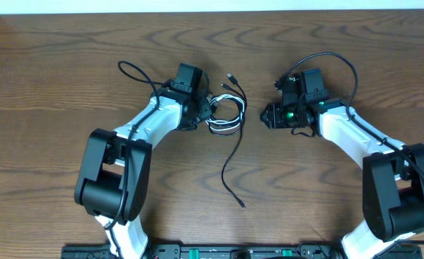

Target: Untangle cables

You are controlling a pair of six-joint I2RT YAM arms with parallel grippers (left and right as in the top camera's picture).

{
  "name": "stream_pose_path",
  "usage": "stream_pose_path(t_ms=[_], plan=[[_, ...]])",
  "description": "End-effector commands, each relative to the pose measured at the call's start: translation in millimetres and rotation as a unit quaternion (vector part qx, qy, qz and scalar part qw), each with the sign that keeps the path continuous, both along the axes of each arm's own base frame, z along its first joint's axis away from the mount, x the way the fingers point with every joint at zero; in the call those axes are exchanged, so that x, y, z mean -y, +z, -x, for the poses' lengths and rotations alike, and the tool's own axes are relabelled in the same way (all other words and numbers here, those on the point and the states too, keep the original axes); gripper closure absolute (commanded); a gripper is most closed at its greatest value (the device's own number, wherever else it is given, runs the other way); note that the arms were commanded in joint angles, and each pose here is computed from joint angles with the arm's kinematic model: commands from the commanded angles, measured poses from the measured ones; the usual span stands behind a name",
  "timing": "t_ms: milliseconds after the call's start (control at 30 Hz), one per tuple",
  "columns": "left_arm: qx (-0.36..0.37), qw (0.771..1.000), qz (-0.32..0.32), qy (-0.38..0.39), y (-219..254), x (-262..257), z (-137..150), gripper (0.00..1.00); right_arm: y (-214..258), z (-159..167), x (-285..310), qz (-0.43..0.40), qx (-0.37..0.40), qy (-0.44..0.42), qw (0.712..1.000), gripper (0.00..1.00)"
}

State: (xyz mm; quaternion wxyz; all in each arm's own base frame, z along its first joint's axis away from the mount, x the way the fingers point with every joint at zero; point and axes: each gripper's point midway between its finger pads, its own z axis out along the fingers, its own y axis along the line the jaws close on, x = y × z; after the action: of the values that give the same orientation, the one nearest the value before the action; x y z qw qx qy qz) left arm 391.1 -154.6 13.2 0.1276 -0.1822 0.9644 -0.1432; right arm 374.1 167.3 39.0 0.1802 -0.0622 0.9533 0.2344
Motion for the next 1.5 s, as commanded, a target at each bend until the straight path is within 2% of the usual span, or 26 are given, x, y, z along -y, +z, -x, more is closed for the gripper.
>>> stream_pose_path(t_ms=[0, 467, 600, 800, 833, 933, 1033, 1100, 1233, 1367, 1467], plan=[[-0.006, 1.000, -0.005, -0.005, -7.7, -0.1, 1.5, 0.63, 10.1, -3.1, -7.8, -0.002, 0.017, 0.009, 1.000, 0.52], [0.004, 1.000, -0.007, -0.030, -11.4, 20.0, 7.4, 0.62, 10.9, -0.8, -15.8, -0.003, 0.020, 0.020, 1.000, 0.46], [0.002, 1.000, -0.008, -0.030, -13.2, 19.1, 9.2, 0.73, 13.3, -1.7, -19.4, -0.012, 0.024, 0.024, 0.999, 0.44], [-0.016, 0.999, -0.015, -0.030, -25.7, 13.6, 22.8, 0.73, 18.4, -2.2, -26.6, -0.033, 0.029, 0.035, 0.998, 0.49], [-0.018, 0.999, -0.016, -0.030, -27.1, 13.0, 24.4, 0.73, 18.3, -2.4, -26.3, -0.033, 0.029, 0.034, 0.998, 0.50], [-0.019, 0.999, -0.016, -0.030, -27.6, 12.9, 25.0, 0.62, 18.2, -2.1, -26.4, -0.033, 0.029, 0.035, 0.998, 0.50], [-0.019, 0.999, -0.016, -0.030, -27.8, 12.8, 25.5, 0.62, 17.6, -1.1, -26.2, -0.032, 0.026, 0.035, 0.999, 0.50], [-0.025, 0.999, -0.017, -0.030, -28.7, 11.9, 28.1, 0.66, 17.5, -0.9, -26.1, -0.032, 0.026, 0.035, 0.999, 0.48], [-0.046, 0.998, -0.025, -0.030, -31.6, 8.1, 37.9, 0.87, 17.6, 0.3, -28.6, -0.032, 0.026, 0.038, 0.998, 0.50], [-0.067, 0.996, -0.018, -0.050, -33.0, 10.5, 48.9, 0.89, 18.0, 1.2, -29.9, -0.036, 0.024, 0.040, 0.998, 0.56], [-0.053, 0.986, 0.007, -0.159, -28.4, 26.5, 54.5, 0.89, 20.6, 4.4, -35.7, -0.051, 0.021, 0.050, 0.997, 0.53]])
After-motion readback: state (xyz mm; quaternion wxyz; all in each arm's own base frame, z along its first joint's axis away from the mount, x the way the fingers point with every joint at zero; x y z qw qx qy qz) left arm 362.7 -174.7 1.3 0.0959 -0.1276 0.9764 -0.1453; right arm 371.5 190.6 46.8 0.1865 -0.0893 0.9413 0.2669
